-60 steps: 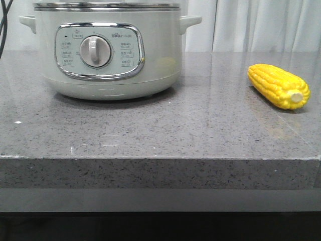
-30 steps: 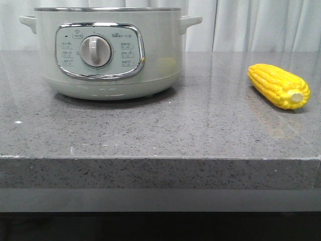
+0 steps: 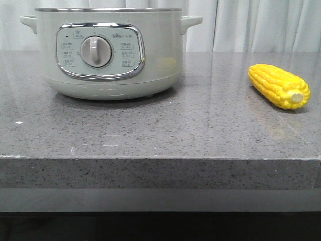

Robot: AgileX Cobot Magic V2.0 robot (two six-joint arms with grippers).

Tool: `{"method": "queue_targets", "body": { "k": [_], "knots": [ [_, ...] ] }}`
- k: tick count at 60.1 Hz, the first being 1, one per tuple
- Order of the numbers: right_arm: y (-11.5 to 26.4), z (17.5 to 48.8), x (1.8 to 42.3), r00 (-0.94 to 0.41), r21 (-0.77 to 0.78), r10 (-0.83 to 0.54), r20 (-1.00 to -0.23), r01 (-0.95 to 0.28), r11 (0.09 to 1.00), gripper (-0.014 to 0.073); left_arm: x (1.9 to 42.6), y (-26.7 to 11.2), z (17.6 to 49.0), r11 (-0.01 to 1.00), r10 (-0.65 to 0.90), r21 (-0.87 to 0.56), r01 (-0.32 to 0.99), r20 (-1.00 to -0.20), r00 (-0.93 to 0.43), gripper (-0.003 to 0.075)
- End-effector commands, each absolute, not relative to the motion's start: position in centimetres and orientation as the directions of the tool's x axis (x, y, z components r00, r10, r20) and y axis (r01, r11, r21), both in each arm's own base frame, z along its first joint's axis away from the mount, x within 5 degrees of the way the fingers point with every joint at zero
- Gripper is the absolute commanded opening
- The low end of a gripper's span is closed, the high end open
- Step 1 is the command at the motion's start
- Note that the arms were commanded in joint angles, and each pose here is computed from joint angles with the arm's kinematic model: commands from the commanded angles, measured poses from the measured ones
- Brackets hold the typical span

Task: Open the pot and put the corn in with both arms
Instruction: 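Lift the glass lid off the pot with the left gripper, then lower the right gripper onto the yellow corn cob and grasp it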

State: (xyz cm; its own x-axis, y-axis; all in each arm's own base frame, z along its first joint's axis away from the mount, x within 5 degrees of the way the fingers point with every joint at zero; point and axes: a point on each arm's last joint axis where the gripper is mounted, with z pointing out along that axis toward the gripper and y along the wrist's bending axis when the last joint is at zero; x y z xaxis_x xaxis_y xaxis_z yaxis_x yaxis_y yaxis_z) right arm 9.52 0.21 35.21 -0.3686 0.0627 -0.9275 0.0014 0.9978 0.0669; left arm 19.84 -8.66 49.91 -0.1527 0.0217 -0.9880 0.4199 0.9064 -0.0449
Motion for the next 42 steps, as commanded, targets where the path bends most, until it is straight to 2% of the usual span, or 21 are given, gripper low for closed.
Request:
{"method": "queue_targets", "body": {
  "k": [1,10,24,42],
  "knots": [
    [0.1,36.6,9.8,-0.297,0.055,0.054,-0.953,0.006,0.998,0.0582,16.7,-7.2,51.2,0.907,-0.052,-0.05,0.418,-0.999,-0.006,0.0186],
    [0.2,36.4,9.9,-0.318,0.084,0.079,-0.945,-0.002,0.996,0.0582,12.9,-5.7,48.0,0.907,-0.041,-0.051,0.418,-0.999,-0.032,0.0187],
    [0.9,36.0,12.3,-0.44,0.111,0.083,-0.894,-0.039,0.993,0.0582,8.1,-3.9,44.1,0.899,-0.062,-0.078,0.431,-0.997,-0.05,0.0186],
    [2.5,36.5,18.5,-0.648,0.128,0.037,-0.761,-0.094,0.987,0.0582,6.3,-3.2,42.6,0.896,-0.073,-0.082,0.435,-0.997,-0.039,0.0186]
  ]
}}
